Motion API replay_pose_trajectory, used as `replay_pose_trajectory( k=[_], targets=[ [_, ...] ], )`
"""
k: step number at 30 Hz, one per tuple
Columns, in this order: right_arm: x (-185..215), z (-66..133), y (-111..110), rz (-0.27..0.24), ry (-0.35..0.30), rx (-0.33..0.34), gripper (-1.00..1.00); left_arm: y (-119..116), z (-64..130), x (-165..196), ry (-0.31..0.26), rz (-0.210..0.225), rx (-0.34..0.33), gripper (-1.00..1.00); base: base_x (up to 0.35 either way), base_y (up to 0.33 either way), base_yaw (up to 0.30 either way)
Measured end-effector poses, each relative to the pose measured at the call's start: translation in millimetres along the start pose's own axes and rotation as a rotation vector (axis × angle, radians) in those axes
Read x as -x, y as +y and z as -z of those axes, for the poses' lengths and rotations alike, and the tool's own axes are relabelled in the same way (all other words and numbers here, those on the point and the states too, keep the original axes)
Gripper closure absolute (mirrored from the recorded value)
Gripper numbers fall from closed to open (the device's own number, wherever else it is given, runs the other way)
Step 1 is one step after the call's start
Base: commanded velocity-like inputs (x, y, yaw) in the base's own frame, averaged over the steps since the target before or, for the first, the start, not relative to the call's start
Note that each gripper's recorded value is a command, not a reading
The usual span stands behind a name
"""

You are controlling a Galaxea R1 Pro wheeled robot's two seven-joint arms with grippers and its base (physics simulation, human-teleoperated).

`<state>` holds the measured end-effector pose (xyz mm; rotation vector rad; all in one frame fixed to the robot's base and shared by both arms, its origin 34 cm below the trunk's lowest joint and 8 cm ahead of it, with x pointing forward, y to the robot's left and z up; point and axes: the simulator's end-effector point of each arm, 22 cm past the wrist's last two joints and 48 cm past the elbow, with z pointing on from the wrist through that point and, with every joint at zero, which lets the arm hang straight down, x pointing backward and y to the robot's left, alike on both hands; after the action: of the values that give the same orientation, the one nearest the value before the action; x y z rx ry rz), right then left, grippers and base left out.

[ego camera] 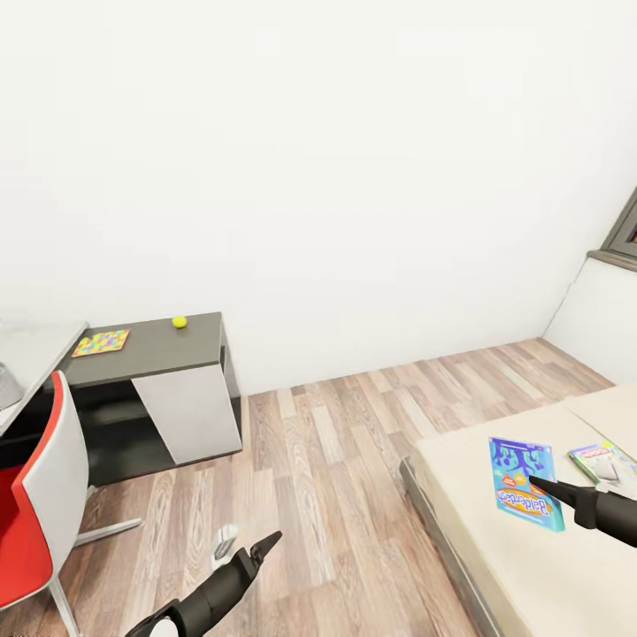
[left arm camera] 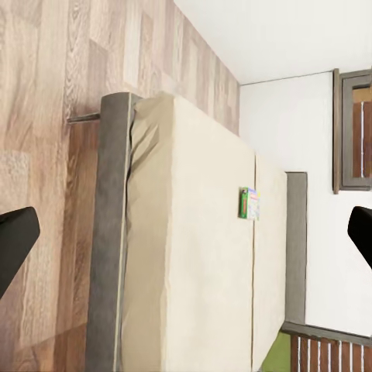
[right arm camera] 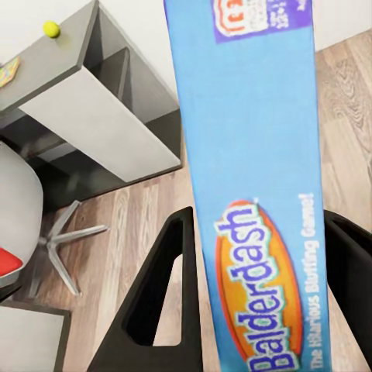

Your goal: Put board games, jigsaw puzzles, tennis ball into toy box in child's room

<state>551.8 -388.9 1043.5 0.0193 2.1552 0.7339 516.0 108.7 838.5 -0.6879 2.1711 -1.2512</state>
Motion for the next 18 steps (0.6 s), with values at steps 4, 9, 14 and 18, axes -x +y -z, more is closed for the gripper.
replay_pose_trajectory(
  k=[4,9,14,18],
  targets=[
    [-2.4,-1.6,-1.7,-0.004,0.001,-0.001,1.00,-0.1,0.0,0.0,0.000,0.000,-0.001,-1.00,0.000,0.000,0.043],
    [-2.4,-1.9,-2.6,0.002,-0.003,-0.001,1.00,-0.1,0.0,0.0,0.000,0.000,-0.001,-1.00,0.000,0.000,0.017],
    [-1.0,-0.9,-1.5,0.011,-0.010,0.004,1.00,0.0,0.0,0.1,0.000,0.000,-0.001,-1.00,0.000,0.000,0.007],
    [-0.4,-0.3,-0.4,0.014,-0.012,0.006,1.00,0.1,0.3,0.5,0.000,0.000,-0.001,-1.00,0.000,0.000,0.003]
  ],
)
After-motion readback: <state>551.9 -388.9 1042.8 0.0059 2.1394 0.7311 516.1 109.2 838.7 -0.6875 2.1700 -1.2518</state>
